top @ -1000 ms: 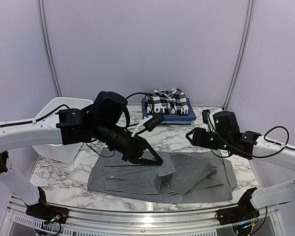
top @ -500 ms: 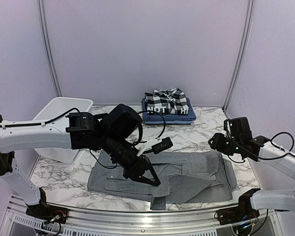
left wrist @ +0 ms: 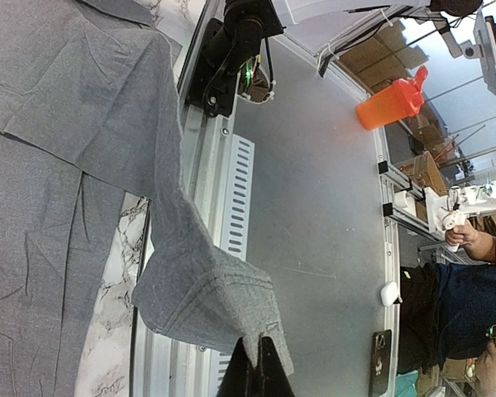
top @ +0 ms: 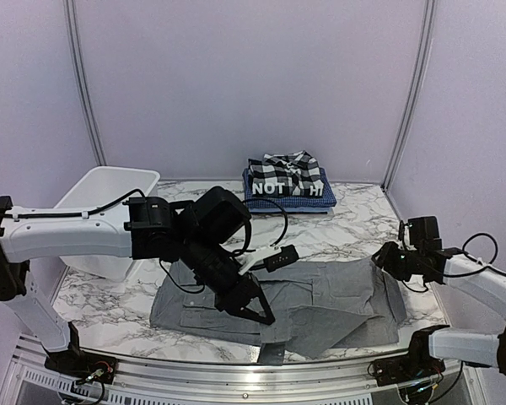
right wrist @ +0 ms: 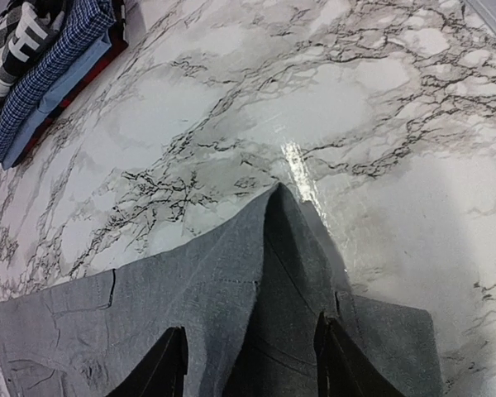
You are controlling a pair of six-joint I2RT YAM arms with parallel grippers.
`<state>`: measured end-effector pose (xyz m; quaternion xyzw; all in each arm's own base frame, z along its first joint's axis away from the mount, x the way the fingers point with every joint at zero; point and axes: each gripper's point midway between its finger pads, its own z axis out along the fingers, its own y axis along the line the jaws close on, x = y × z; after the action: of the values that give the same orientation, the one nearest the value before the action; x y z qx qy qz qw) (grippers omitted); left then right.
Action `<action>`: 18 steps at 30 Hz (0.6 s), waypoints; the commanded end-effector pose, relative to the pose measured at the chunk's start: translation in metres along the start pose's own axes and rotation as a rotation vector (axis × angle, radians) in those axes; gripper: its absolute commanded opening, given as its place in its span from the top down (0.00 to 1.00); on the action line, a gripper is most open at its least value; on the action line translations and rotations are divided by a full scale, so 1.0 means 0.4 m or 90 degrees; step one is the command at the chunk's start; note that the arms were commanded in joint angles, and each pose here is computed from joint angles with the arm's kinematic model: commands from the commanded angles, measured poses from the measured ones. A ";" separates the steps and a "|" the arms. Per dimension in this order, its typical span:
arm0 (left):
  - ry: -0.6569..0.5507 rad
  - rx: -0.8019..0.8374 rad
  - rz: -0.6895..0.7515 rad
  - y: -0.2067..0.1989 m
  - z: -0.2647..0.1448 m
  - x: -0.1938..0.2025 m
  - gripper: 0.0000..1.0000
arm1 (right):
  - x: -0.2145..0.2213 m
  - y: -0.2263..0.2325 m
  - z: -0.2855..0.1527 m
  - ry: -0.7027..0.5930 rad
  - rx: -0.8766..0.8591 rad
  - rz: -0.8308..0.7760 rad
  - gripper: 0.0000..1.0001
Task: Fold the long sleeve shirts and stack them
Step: Fold the sleeve at the center of the board.
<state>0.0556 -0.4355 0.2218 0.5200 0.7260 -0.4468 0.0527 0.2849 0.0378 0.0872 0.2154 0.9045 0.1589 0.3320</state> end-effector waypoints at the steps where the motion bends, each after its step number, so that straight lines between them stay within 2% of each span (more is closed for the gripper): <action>1: 0.017 0.010 0.005 -0.008 0.004 0.014 1.00 | -0.029 0.044 0.022 -0.014 -0.063 0.014 0.52; 4: 0.021 0.009 0.001 -0.004 0.007 0.019 1.00 | -0.026 0.034 0.046 -0.008 -0.058 0.024 0.62; 9: 0.025 0.001 -0.002 0.007 0.013 0.023 1.00 | -0.033 -0.034 0.048 -0.026 0.036 0.020 0.97; 10: 0.023 -0.002 -0.001 0.009 0.012 0.022 1.00 | -0.033 -0.047 0.042 -0.030 0.053 0.019 1.00; 18: -0.006 -0.047 -0.015 0.055 -0.022 -0.001 1.00 | 0.036 -0.135 0.041 -0.016 0.130 0.048 1.00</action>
<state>0.0637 -0.4350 0.2170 0.5180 0.7333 -0.4360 0.0620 0.2843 0.0156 0.0613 0.2548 0.9004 0.1127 0.3341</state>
